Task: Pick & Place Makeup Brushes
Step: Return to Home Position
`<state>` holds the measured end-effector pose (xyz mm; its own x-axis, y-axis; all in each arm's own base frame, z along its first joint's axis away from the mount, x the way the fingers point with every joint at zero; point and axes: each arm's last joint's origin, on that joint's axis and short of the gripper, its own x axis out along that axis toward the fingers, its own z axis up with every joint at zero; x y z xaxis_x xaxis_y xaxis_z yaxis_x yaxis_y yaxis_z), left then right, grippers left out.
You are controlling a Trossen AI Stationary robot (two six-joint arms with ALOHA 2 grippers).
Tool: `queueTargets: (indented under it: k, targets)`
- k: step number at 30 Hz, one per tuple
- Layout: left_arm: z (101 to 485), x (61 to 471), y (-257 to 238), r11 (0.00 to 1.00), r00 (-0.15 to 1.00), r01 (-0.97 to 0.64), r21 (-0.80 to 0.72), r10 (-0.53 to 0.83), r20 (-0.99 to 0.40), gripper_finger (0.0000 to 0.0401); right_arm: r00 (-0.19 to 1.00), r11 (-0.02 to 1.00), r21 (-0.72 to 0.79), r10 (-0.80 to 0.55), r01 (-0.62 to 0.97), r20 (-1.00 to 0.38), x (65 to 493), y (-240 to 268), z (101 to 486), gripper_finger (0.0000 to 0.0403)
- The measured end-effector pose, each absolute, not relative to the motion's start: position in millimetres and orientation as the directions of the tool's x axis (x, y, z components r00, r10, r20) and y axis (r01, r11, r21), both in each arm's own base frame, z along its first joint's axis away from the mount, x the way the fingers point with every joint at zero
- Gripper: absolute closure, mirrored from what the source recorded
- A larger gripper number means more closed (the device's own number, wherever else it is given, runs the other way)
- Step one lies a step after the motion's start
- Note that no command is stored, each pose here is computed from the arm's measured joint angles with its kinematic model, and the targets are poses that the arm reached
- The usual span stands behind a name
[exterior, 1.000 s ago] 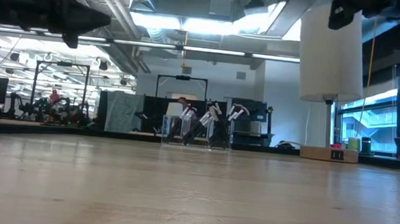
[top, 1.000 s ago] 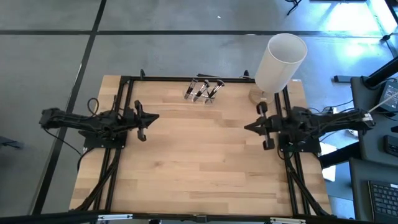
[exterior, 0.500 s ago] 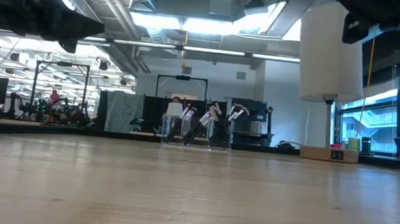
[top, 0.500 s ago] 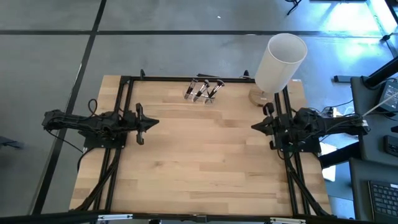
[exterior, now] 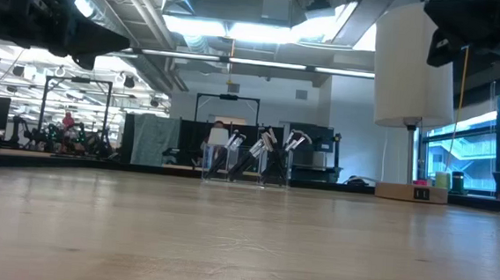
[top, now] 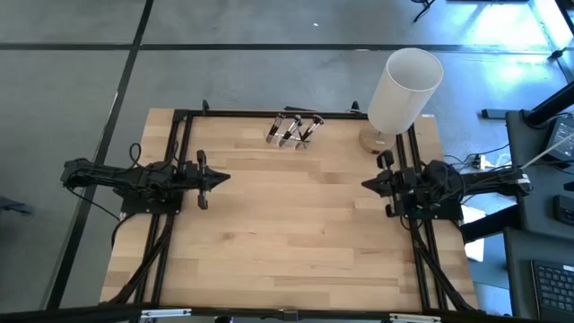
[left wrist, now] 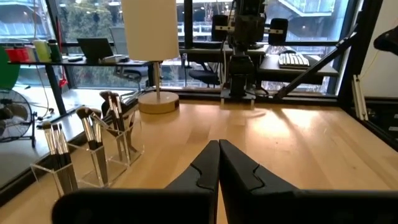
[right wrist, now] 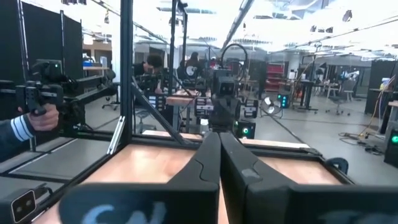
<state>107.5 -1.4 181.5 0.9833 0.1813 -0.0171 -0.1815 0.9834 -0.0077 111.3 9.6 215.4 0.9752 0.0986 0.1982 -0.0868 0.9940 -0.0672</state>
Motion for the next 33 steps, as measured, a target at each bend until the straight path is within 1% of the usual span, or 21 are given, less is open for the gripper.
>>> queueTargets:
  k: [9, 14, 17, 21, 26, 30, 33]
  targets:
    - [176.8, 107.4, -2.1, 0.988, 0.986, -0.157, -0.004, 0.157, -0.064, 0.0396, 0.968, 0.995, -0.059, 0.087, -0.075, 0.236, 111.6, 8.3, 195.9, 0.04]
    - [176.0, 106.5, -2.1, 0.988, 0.985, -0.157, 0.007, 0.157, -0.071, 0.0399, 0.978, 0.998, -0.056, 0.051, -0.04, 0.202, 112.5, 4.2, 187.3, 0.04]
    - [171.1, 102.5, -2.7, 0.992, 0.986, -0.125, -0.026, 0.121, -0.117, 0.0395, 0.982, 0.999, -0.038, 0.034, -0.028, 0.184, 112.8, 1.8, 185.6, 0.04]
    - [173.5, 93.9, -2.2, 0.992, 0.991, -0.117, -0.048, 0.113, -0.071, 0.0391, 0.983, 0.999, -0.039, 0.033, -0.026, 0.18, 111.4, -0.1, 185.2, 0.04]
    - [172.2, 92.4, -4.1, 0.998, 0.995, -0.052, -0.042, 0.049, -0.084, 0.0395, 0.982, 0.999, -0.028, 0.04, -0.035, 0.184, 108.8, -1.3, 185.3, 0.04]
    - [172.7, 92.2, -2.8, 0.996, 0.993, -0.092, -0.018, 0.091, -0.08, 0.0398, 0.989, 0.999, -0.014, 0.038, -0.036, 0.143, 109.0, -1.9, 181.3, 0.04]
    - [172.5, 92.3, -2.2, 0.993, 0.99, -0.114, -0.014, 0.112, -0.082, 0.0399, 0.989, 0.999, -0.003, 0.043, -0.043, 0.139, 109.1, -1.8, 180.9, 0.04]
